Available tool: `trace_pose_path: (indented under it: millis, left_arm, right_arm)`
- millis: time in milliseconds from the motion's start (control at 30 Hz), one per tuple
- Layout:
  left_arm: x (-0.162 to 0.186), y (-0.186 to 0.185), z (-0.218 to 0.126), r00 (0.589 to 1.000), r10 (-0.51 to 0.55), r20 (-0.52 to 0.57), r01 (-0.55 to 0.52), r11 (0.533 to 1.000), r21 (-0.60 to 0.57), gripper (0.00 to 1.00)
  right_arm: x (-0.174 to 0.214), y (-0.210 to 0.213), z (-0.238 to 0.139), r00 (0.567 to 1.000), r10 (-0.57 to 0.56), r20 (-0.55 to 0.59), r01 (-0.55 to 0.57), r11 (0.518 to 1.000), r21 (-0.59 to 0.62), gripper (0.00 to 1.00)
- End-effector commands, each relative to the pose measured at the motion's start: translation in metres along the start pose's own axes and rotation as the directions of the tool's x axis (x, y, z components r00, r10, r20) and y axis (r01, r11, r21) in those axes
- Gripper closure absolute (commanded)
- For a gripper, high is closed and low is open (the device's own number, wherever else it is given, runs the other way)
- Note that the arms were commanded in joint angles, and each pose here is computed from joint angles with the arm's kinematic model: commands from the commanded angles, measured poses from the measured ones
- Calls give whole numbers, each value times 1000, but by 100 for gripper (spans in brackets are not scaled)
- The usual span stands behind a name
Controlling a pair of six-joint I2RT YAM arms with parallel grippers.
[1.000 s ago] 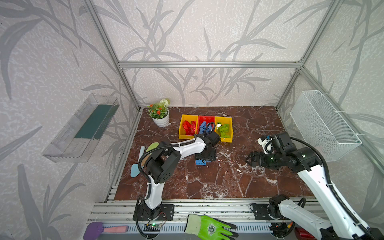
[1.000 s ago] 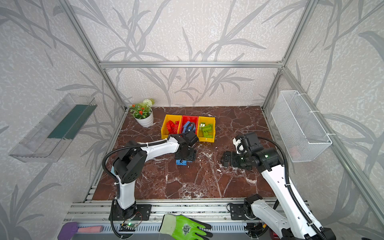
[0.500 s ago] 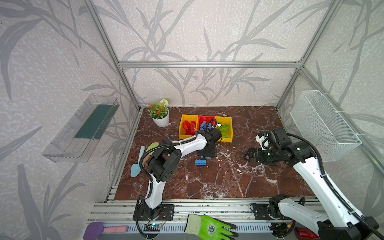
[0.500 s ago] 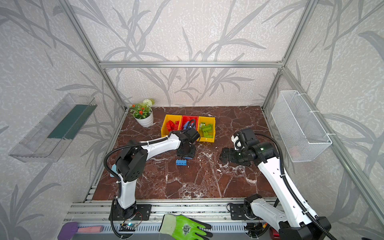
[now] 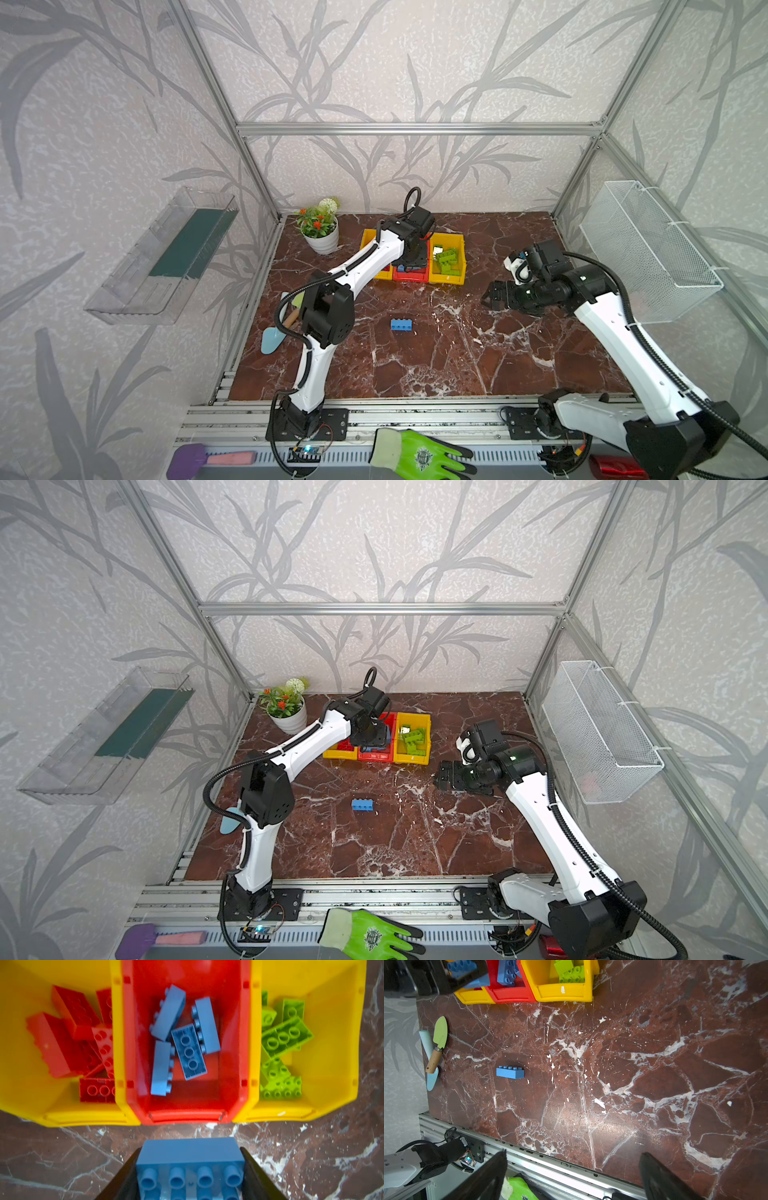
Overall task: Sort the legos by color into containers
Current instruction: 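Carry the blue brick into the red bin and release it, then lower the left gripper onto the last blue brick and grasp it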
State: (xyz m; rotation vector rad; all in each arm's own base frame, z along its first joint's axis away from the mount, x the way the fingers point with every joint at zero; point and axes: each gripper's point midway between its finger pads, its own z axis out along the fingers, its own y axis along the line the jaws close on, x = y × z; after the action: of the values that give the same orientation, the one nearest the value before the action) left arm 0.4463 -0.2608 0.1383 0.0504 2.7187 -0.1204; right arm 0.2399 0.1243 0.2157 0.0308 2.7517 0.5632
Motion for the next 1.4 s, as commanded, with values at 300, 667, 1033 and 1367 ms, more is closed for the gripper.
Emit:
trace_pose_path:
  millis: [300, 667, 1033, 1367]
  left_arm:
    - [-41, 0, 31, 999, 18, -31, -17, 999, 43, 51]
    - [-56, -5, 24, 1000, 24, 14, -25, 996, 90, 1]
    - [-13, 18, -18, 997, -59, -44, 62, 996, 71, 1]
    - [131, 45, -39, 983, -124, -135, 129, 991, 32, 1]
  right_arm:
    - [-24, -1, -9, 998, 10, 55, -12, 999, 39, 1]
    - [-33, -2, -11, 995, 43, 90, -47, 998, 43, 1]
    - [-17, 2, -11, 997, 40, 71, -40, 999, -5, 1]
    - [23, 3, -6, 1000, 17, 11, -16, 998, -62, 1]
